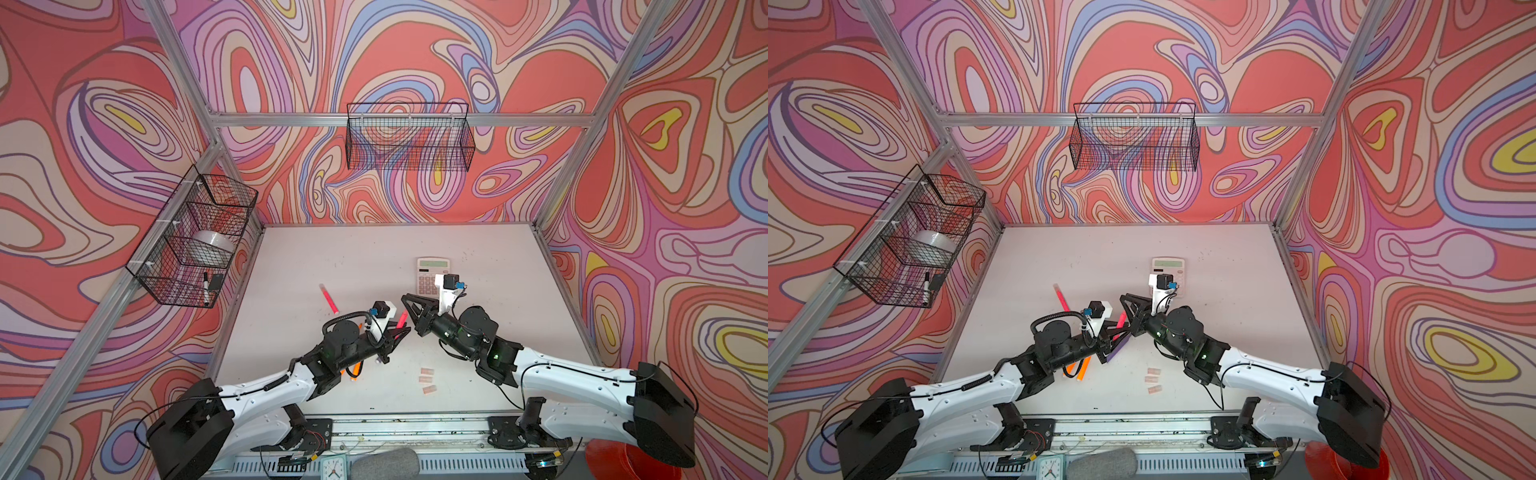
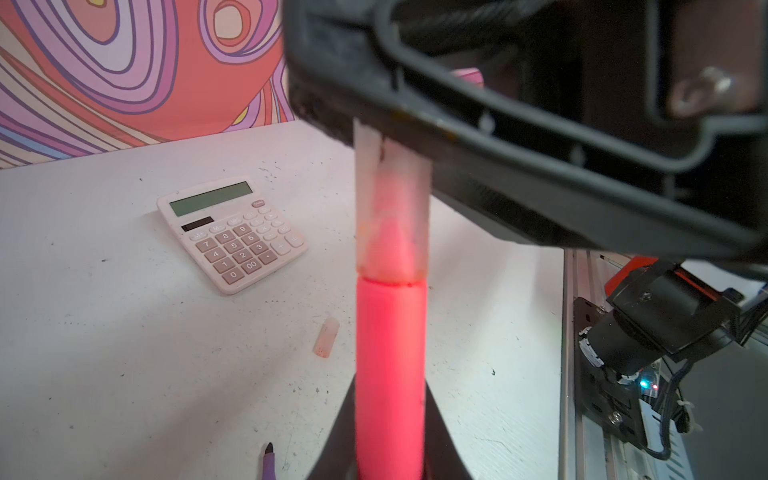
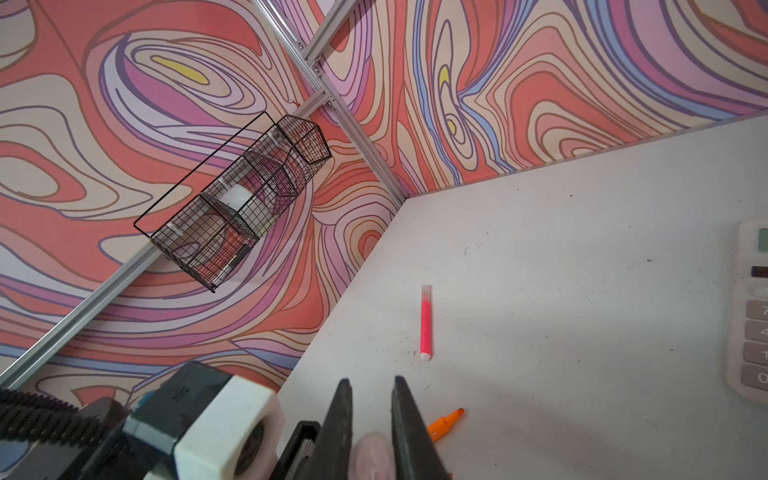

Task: Insert the pens into the pen caps
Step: 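Press the cap down onto the highlighter with the right gripper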

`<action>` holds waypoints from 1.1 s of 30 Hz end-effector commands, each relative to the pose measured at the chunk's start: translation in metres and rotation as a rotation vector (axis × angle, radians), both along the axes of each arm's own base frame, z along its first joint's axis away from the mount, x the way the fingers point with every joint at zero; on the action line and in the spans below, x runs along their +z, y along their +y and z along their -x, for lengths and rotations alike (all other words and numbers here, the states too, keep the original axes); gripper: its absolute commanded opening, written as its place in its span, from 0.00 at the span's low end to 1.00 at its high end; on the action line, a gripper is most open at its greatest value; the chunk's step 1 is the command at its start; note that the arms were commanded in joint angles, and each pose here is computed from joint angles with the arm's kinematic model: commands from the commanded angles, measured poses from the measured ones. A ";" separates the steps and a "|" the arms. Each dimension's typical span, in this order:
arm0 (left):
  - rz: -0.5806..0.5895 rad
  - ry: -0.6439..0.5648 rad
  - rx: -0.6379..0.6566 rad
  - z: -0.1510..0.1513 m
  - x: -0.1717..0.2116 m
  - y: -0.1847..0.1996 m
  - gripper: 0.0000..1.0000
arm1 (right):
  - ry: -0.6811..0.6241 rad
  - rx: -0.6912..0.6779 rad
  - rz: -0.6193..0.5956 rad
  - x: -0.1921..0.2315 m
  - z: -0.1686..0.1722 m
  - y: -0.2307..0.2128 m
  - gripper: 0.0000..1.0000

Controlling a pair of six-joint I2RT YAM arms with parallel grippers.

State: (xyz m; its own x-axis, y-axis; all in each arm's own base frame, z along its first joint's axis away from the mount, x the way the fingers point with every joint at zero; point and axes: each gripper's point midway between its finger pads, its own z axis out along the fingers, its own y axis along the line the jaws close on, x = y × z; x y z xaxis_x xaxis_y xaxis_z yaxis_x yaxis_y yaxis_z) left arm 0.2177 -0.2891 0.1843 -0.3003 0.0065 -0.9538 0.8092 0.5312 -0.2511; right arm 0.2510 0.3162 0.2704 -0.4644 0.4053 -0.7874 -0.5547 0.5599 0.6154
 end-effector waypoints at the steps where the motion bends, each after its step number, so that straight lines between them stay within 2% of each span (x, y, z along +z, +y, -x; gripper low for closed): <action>1: 0.016 -0.082 0.103 -0.018 0.022 0.007 0.00 | 0.037 0.091 0.007 -0.003 0.012 0.016 0.00; 5: 0.063 -0.191 0.243 -0.039 0.052 0.022 0.00 | 0.052 0.106 0.023 -0.013 0.015 0.018 0.00; 9: 0.091 -0.286 0.294 -0.049 0.088 0.023 0.00 | 0.056 0.126 0.044 -0.022 0.020 0.019 0.00; 14: 0.179 -0.397 0.306 -0.051 0.143 0.022 0.00 | 0.067 0.145 0.092 -0.033 0.023 0.022 0.00; 20: 0.221 -0.469 0.332 -0.052 0.186 0.026 0.00 | 0.058 0.153 0.131 -0.039 0.028 0.023 0.00; 33: 0.261 -0.599 0.382 -0.050 0.252 0.040 0.00 | 0.077 0.209 0.268 -0.067 0.042 0.034 0.00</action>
